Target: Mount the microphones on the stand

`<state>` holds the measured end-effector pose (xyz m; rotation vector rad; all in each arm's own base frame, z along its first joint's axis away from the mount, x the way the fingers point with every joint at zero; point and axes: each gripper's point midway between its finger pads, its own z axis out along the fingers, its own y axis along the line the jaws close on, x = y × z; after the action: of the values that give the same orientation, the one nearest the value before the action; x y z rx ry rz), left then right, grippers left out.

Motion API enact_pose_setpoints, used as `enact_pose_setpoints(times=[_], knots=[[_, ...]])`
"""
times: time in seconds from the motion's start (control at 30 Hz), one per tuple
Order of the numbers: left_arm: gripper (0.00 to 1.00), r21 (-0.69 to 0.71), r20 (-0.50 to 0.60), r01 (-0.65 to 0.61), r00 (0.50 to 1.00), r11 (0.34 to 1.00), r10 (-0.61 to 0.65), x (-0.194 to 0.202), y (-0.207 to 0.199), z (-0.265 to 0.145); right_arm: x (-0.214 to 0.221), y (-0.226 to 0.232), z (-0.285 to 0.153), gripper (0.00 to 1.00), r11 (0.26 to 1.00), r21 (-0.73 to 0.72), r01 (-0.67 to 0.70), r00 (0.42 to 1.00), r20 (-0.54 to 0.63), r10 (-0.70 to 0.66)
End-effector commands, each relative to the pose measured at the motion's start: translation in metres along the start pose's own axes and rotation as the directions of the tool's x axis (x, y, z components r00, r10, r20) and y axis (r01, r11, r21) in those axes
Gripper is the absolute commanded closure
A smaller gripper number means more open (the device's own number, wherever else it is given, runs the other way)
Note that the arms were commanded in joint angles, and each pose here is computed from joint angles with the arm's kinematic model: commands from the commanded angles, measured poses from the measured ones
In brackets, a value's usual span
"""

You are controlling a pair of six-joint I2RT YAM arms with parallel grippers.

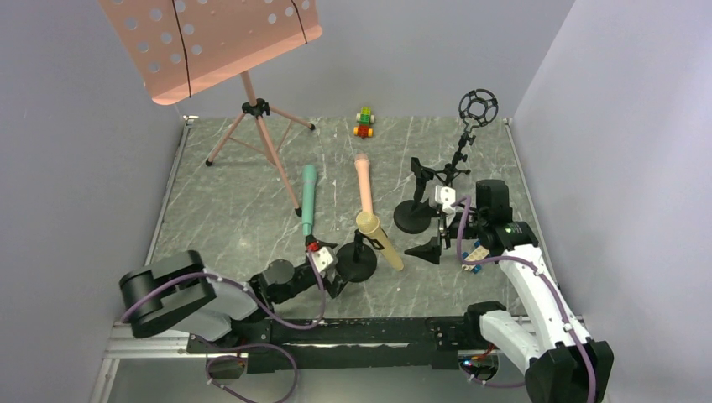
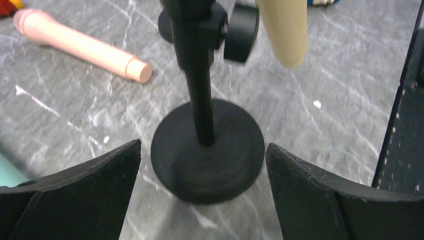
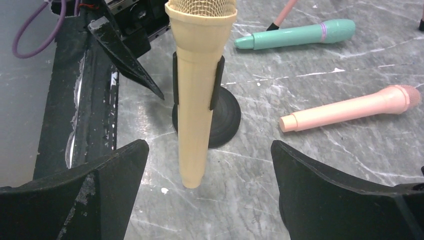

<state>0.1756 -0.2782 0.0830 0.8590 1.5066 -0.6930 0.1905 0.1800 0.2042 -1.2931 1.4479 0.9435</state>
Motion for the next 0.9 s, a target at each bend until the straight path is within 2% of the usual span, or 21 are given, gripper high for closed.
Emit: enact_pose_setpoints(times=[0.0, 0.1, 0.17, 0.4, 0.63, 0.87], knots=[[0.02, 0.018, 0.234, 0.000, 0.972, 1.000, -0.004, -0.066, -0.002, 0.026, -0.007, 0.005, -0.003, 0.00, 0.999, -0.021, 0.040, 0.998, 0.044, -0.039], [0.03, 0.011, 0.250, -0.007, 0.968, 1.000, 0.004, -0.073, 0.000, 0.035, -0.007, 0.004, -0.004, 0.00, 0.999, -0.015, 0.033, 0.998, 0.045, -0.033], [0.07, 0.022, 0.224, -0.016, 0.975, 1.000, 0.011, -0.070, -0.001, 0.042, -0.007, 0.003, -0.004, 0.00, 1.000, -0.007, 0.029, 0.999, 0.041, -0.029], [0.29, 0.068, 0.177, -0.005, 0.984, 0.998, -0.007, -0.058, -0.009, 0.049, -0.006, 0.001, -0.004, 0.00, 1.000, 0.001, 0.018, 0.999, 0.036, -0.018], [0.37, 0.073, 0.146, 0.059, 0.987, 0.996, -0.070, -0.035, -0.012, 0.044, -0.007, 0.000, -0.005, 0.00, 1.000, 0.001, 0.010, 0.999, 0.046, -0.010], [0.42, 0.058, 0.155, 0.077, 0.984, 0.995, -0.086, -0.036, -0.009, 0.049, -0.005, -0.001, -0.005, 0.00, 1.000, 0.002, 0.001, 0.999, 0.044, -0.001]])
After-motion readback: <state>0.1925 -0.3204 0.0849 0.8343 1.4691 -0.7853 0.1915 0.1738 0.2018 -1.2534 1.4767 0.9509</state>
